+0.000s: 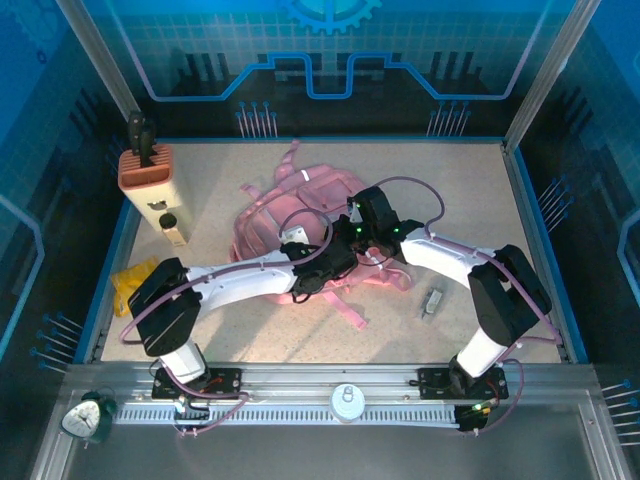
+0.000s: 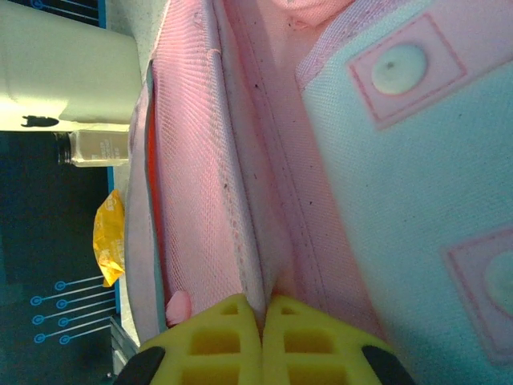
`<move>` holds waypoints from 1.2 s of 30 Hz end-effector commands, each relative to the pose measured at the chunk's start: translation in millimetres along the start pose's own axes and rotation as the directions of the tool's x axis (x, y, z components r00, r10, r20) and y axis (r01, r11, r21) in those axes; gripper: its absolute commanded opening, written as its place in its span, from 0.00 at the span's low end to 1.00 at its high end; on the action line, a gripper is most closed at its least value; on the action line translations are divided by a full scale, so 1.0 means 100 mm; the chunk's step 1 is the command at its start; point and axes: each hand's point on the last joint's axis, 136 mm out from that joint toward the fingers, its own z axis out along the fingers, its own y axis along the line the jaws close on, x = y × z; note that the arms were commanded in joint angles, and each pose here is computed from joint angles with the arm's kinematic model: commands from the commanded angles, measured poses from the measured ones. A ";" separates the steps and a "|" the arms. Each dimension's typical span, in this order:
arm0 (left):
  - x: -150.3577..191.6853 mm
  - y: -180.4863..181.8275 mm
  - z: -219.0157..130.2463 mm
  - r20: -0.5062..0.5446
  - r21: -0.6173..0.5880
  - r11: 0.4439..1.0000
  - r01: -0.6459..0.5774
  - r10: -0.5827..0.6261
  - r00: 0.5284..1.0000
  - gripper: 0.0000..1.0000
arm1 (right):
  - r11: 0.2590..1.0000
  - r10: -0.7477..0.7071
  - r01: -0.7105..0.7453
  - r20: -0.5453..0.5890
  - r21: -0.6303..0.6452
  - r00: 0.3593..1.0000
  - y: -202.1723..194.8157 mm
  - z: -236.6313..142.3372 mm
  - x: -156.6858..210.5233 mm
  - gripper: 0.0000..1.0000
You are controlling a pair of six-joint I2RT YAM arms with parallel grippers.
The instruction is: Pack the student bag
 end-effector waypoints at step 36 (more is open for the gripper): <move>0.07 0.10 -0.10 -0.028 0.090 0.994 0.059 -0.056 0.998 0.42 | 0.990 -0.051 0.058 0.059 -0.128 0.997 0.40 -0.02 -0.18 0.00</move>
